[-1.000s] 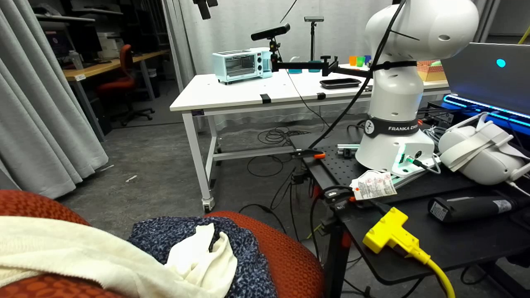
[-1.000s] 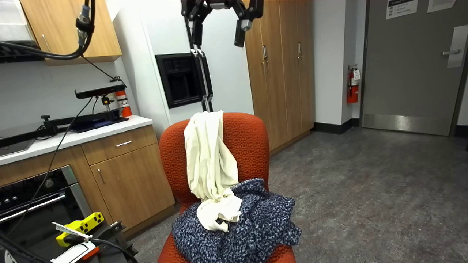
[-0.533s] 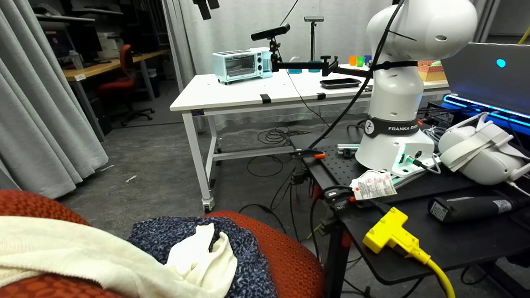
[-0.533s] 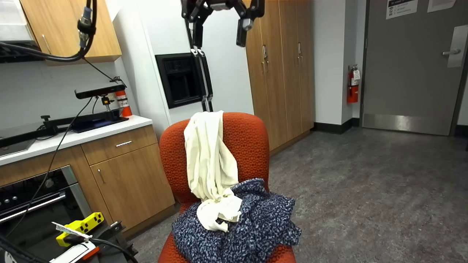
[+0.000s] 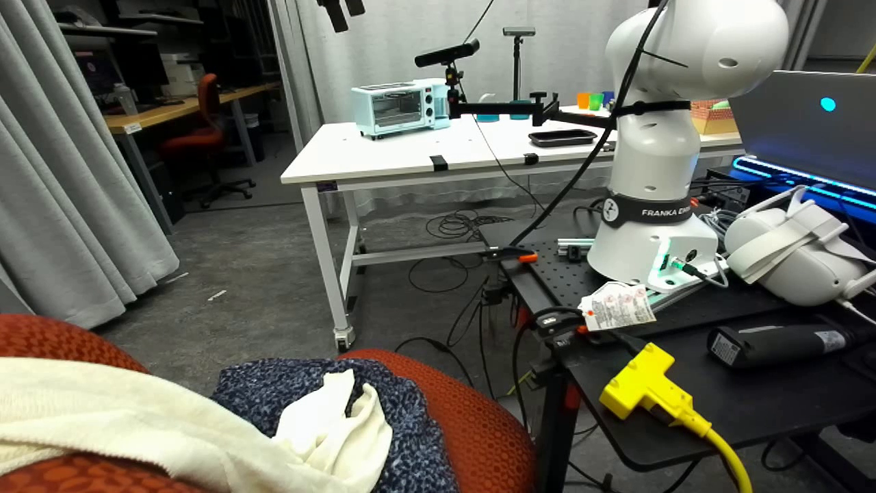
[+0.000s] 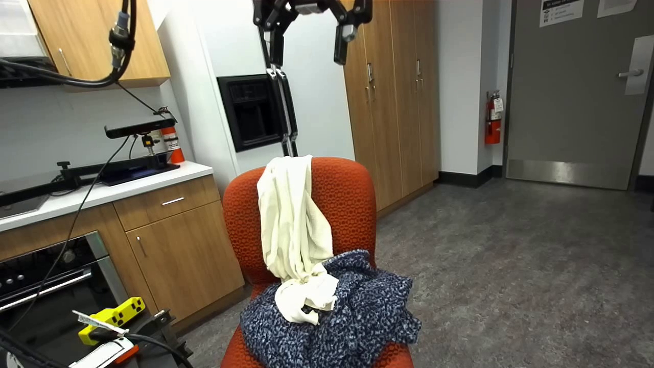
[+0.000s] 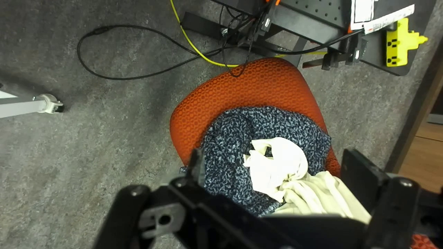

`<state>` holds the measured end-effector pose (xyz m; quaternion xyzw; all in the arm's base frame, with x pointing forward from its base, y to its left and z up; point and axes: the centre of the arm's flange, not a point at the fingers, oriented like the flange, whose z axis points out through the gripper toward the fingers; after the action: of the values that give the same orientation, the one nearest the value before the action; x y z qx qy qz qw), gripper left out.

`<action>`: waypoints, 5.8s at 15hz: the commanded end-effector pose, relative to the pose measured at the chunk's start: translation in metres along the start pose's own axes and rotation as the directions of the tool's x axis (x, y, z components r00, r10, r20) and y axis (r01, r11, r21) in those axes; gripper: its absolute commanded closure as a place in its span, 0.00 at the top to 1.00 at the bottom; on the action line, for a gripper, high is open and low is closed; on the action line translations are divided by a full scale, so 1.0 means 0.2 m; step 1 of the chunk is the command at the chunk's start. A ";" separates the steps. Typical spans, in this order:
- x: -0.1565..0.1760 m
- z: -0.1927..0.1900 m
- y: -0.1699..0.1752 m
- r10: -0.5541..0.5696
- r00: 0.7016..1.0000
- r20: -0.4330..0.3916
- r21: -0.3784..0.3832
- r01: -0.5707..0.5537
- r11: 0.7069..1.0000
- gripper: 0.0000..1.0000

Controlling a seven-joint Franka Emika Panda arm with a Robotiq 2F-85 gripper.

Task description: Remove the yellow blanket from the backrest of the the orange chair

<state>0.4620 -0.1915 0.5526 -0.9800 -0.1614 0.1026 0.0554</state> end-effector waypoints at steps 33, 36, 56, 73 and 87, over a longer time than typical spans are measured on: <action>0.14 0.08 -0.09 -0.247 0.947 -0.204 0.213 0.290 0.933 1.00; 0.15 0.11 -0.12 -0.236 0.941 -0.242 0.276 0.300 0.913 1.00; 0.58 0.02 -0.39 -0.296 0.919 -0.259 0.177 0.346 0.921 1.00; 1.03 0.46 -0.90 -0.462 0.855 -0.235 -0.061 0.461 0.885 1.00; 1.42 0.57 -1.28 -0.607 0.733 -0.306 -0.164 0.588 0.792 1.00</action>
<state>0.5985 0.1266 0.4280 -0.8928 -0.4355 -0.0739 0.0880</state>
